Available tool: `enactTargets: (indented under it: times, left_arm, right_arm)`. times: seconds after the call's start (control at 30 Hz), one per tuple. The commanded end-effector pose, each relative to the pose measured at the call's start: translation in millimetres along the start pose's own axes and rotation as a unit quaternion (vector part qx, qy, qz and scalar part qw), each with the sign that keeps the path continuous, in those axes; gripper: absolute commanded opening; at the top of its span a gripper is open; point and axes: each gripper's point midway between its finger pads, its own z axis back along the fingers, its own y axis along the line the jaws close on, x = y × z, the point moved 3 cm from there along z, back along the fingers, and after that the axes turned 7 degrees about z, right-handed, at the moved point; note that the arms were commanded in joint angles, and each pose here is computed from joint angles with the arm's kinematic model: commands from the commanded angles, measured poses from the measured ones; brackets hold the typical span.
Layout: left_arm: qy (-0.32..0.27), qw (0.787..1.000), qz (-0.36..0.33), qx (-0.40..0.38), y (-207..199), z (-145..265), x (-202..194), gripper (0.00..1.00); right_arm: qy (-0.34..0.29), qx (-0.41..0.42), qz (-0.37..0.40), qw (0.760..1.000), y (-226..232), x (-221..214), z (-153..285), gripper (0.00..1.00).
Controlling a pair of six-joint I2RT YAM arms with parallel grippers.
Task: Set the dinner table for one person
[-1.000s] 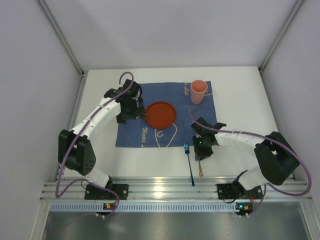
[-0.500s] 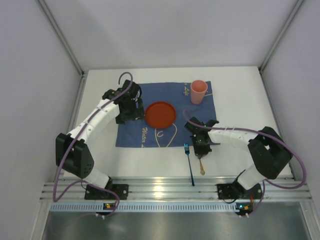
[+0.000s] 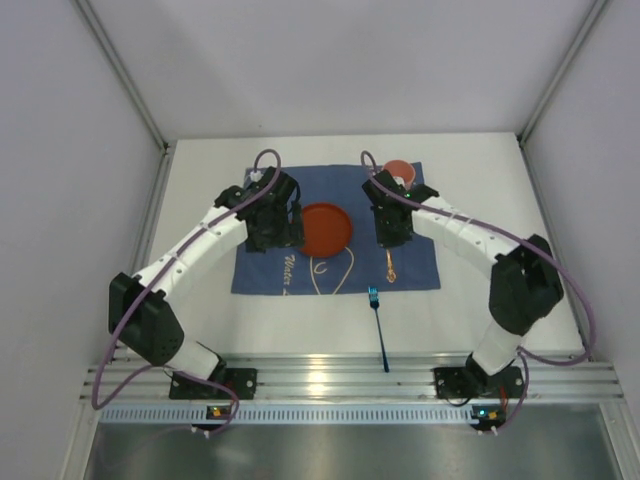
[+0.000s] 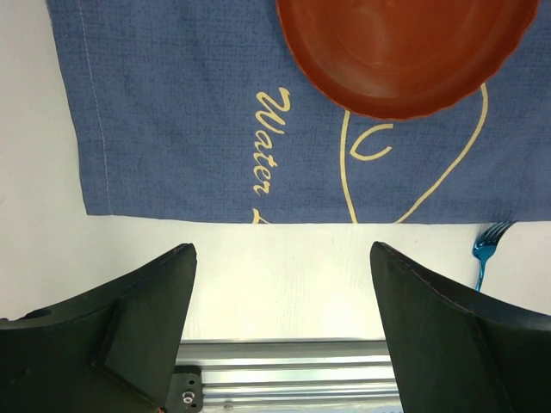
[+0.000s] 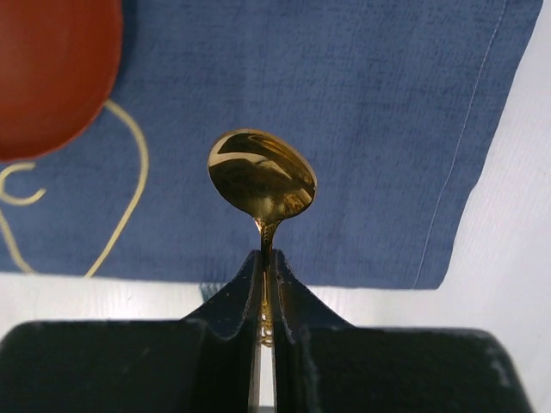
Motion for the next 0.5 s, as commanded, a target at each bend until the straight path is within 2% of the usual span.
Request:
enactTargets:
  times: [0.0, 0.2, 0.43, 0.47]
  left_arm:
    - [-0.01, 1.0, 0.012, -0.02, -0.4, 23.8, -4.6, 0.87]
    - [0.0, 1.0, 0.012, -0.022, 3.7, 40.9, -25.7, 0.87]
    - [0.018, 0.999, 0.004, -0.026, -2.0, 49.4, -52.1, 0.87]
    - [0.022, 0.999, -0.001, -0.027, -5.4, 49.3, -55.9, 0.87]
  right_arm:
    - [0.03, -0.022, -0.001, 0.999, -11.4, 8.7, -38.7, 0.0]
    - [0.019, -0.033, -0.021, 0.999, -17.1, 30.6, -73.5, 0.0]
    - [-0.033, -0.052, -0.051, 0.997, -25.9, 55.9, -66.9, 0.0]
    - [-0.046, -0.051, -0.055, 0.996, -26.9, 60.1, -61.3, 0.06]
